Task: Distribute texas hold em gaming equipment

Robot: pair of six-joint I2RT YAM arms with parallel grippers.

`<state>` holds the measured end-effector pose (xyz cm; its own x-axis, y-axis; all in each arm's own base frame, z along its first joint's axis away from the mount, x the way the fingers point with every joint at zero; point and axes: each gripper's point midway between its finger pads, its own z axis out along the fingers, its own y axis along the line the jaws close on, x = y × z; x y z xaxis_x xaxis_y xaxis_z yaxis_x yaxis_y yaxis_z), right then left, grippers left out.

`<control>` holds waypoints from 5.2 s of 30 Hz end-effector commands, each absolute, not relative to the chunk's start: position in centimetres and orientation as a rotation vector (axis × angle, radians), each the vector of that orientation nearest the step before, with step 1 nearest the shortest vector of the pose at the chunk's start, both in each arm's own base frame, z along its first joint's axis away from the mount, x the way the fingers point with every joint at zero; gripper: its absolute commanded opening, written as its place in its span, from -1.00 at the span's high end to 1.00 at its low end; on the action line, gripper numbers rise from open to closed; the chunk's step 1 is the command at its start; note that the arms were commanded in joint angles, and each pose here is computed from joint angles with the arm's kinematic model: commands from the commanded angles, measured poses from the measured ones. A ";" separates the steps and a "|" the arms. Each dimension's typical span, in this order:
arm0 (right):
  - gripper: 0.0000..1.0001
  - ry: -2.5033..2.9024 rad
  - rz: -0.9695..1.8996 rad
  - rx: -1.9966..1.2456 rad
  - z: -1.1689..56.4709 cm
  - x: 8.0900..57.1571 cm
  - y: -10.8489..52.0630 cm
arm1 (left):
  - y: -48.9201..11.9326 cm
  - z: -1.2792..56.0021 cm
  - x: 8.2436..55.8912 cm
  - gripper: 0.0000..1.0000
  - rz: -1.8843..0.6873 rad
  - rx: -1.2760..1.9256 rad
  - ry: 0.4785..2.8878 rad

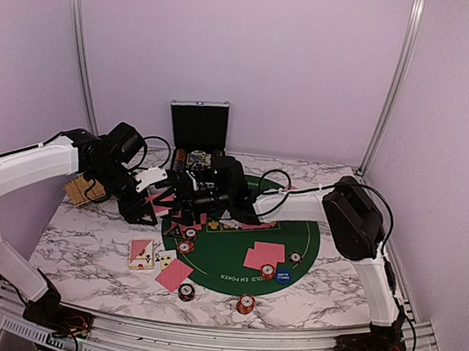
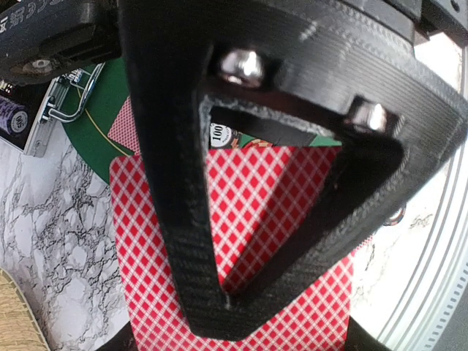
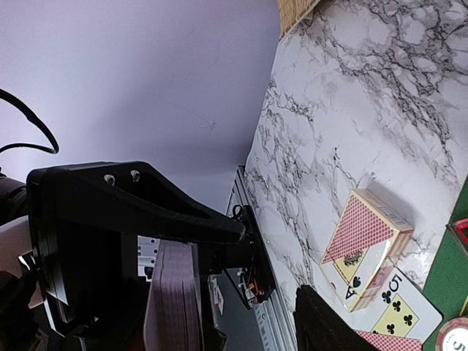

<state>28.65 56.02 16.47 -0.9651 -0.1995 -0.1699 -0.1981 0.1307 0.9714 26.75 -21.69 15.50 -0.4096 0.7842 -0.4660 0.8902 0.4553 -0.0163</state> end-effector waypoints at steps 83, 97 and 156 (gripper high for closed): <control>0.17 -3.246 -1.337 0.096 10.1 43.3 30.7 | -16.1 5.3 22.9 1.00 -0.204 1.585 2.414; -0.50 -3.276 -1.362 0.152 14.1 40.8 30.4 | -9.9 3.7 23.8 1.00 -0.146 1.415 2.535; -0.98 -4.248 1.236 -1.207 20.7 37.2 -2.2 | -2.0 13.3 38.3 -0.98 -0.148 0.228 2.001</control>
<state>38.02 2.78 16.89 -0.2309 0.0292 -0.9725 0.3258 0.9442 -0.0490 35.31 -2.00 9.25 -0.6179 0.1921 -0.7624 0.2722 0.9620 0.0219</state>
